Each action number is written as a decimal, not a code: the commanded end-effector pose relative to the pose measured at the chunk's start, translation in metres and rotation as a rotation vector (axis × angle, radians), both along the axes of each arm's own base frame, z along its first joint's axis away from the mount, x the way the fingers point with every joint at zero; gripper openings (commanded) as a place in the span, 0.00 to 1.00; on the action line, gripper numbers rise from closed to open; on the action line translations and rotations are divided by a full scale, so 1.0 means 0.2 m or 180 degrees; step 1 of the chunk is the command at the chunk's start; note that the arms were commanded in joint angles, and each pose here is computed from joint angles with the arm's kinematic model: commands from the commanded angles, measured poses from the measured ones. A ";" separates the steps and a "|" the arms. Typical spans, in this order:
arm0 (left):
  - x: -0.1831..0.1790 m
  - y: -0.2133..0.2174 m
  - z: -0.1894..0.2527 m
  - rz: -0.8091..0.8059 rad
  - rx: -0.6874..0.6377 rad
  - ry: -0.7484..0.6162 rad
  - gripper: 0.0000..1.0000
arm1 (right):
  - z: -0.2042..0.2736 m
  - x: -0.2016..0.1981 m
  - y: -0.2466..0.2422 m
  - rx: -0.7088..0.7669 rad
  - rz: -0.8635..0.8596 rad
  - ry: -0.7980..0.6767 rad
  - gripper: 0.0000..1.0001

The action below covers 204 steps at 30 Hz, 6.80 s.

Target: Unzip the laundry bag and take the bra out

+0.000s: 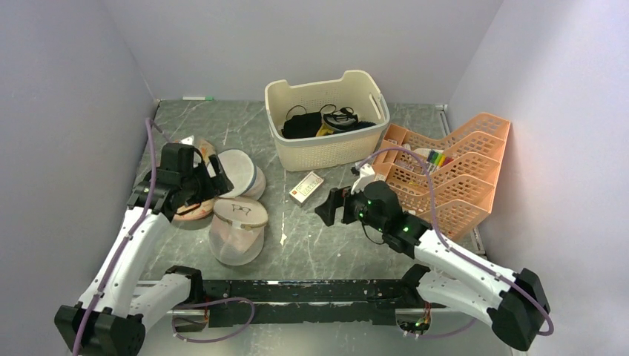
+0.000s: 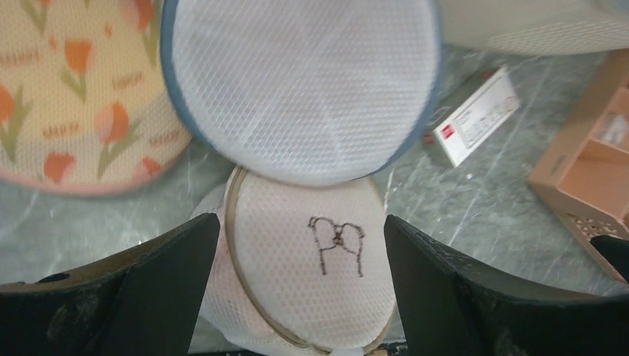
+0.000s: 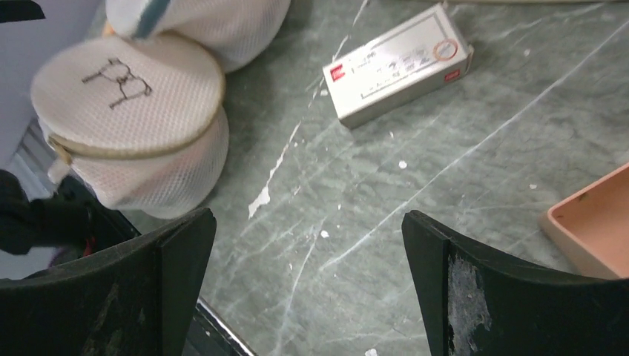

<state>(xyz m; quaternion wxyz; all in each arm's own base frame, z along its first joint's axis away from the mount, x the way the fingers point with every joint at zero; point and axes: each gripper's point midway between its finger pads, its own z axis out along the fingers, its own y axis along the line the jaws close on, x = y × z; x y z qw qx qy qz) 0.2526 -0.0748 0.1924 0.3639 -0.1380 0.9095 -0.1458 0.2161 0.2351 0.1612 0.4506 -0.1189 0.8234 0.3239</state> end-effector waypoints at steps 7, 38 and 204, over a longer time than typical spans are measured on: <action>-0.20 -0.02 -0.28 0.0193 -0.0211 0.0861 0.94 | -0.05 -0.09 0.14 0.0164 0.0558 0.0030 1.00; -0.27 -0.28 -0.10 -0.0437 -0.1168 0.0501 0.07 | 0.15 -0.45 0.84 0.1713 0.2242 0.0465 0.40; -0.44 -1.06 -0.12 -0.1789 0.1139 -0.0057 0.12 | -0.10 -0.19 0.13 0.0074 -0.0209 -0.0273 0.00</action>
